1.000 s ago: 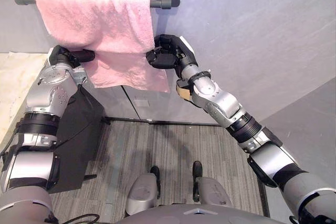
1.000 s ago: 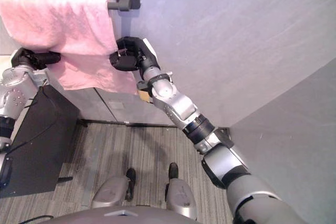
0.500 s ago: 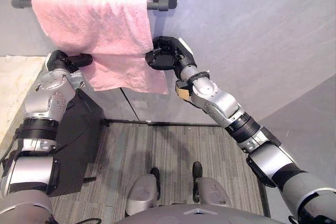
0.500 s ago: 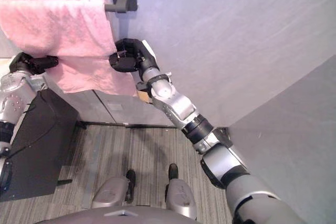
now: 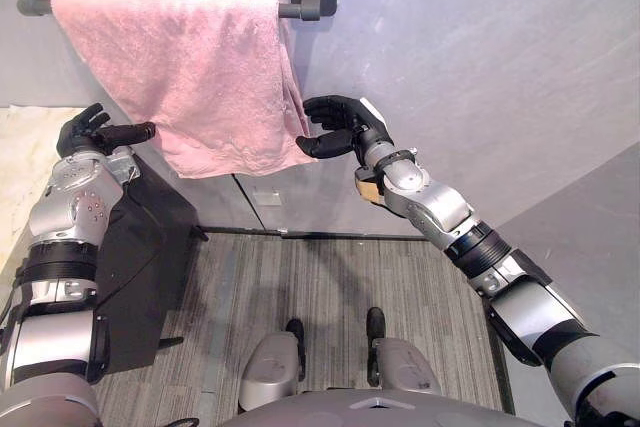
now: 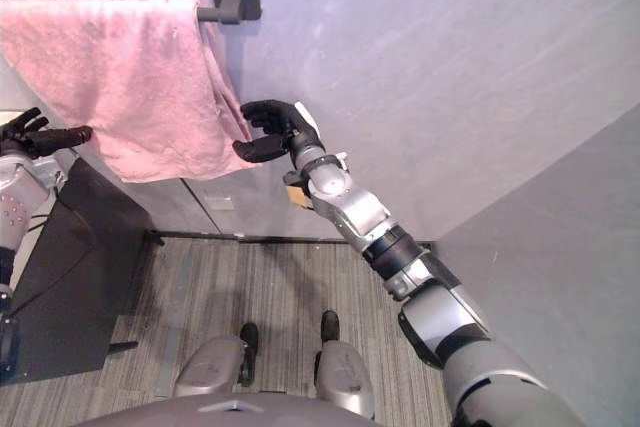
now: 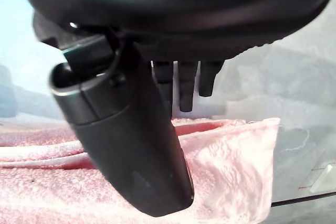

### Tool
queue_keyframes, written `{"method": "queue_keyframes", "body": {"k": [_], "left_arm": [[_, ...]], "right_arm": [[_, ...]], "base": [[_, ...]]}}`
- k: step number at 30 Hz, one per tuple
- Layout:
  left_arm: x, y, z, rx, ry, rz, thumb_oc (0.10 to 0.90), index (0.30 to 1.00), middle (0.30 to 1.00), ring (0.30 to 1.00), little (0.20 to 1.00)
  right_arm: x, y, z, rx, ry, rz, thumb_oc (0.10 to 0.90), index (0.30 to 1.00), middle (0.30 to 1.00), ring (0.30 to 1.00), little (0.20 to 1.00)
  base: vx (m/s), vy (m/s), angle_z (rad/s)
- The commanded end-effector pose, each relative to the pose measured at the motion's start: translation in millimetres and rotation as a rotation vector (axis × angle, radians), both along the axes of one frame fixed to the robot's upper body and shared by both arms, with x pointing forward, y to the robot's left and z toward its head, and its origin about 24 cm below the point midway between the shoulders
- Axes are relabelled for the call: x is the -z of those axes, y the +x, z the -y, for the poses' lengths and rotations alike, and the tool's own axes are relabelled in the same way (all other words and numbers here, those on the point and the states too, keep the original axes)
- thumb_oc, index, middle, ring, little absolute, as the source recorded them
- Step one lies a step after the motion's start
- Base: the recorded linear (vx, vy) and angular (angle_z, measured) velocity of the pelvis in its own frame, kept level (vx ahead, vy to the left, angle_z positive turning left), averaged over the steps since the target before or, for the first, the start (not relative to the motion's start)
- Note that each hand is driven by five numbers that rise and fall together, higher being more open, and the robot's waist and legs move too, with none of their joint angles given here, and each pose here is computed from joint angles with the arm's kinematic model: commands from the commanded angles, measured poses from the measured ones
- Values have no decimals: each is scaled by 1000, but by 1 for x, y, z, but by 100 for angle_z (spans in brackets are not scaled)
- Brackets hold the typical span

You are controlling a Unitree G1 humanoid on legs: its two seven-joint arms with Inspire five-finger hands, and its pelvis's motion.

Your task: Organize the bathroom.

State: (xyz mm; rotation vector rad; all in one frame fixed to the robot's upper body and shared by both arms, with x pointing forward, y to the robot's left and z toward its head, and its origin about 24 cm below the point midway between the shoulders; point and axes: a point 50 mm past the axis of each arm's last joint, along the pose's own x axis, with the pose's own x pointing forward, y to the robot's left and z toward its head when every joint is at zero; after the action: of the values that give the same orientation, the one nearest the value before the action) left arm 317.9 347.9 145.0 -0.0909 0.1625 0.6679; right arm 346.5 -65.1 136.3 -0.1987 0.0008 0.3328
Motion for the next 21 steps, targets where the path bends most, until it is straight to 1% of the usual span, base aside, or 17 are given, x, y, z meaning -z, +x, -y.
{"method": "queue_keyframes", "body": {"k": [1,4,6,9,12,16,17,18,19,21], "left_arm": [[-46,-10,-15,-45,200,176,800,900,900,900,900],[-41,-8,-10,-25,182,160,800,900,900,900,900],[-29,-6,-3,40,137,102,800,900,900,900,900],[-16,-4,6,72,98,73,800,900,900,900,900],[6,-7,14,87,38,32,800,900,900,900,900],[32,-14,22,79,-1,-18,800,900,900,900,900],[46,-19,25,63,-8,-38,800,900,900,900,900],[77,-29,32,58,-62,-122,800,900,900,900,900],[78,-30,32,58,-62,-123,800,900,900,900,900],[116,-47,43,52,-78,-222,800,900,900,900,900]], "right_arm": [[-49,7,-4,15,74,212,800,900,900,900,900],[-48,8,-3,26,51,203,800,900,900,900,900],[-45,10,0,36,-8,198,800,900,900,900,900],[-39,12,3,43,-75,181,800,900,900,900,900],[-27,15,12,47,-193,139,800,900,900,900,900],[-13,14,20,49,-255,100,800,900,900,900,900],[-6,14,25,48,-282,76,800,900,900,900,900],[8,11,32,67,-301,30,800,900,900,900,900],[8,11,32,67,-302,28,800,900,900,900,900],[30,6,43,88,-333,-47,800,900,900,900,900]], "base": [[0,0,0],[0,0,0],[-41,-6,-1],[-24,1,-1],[-30,6,-2],[-25,1,-9],[-57,-5,-11],[-46,-5,-8],[-46,-2,-6],[-40,-1,-3]]}}
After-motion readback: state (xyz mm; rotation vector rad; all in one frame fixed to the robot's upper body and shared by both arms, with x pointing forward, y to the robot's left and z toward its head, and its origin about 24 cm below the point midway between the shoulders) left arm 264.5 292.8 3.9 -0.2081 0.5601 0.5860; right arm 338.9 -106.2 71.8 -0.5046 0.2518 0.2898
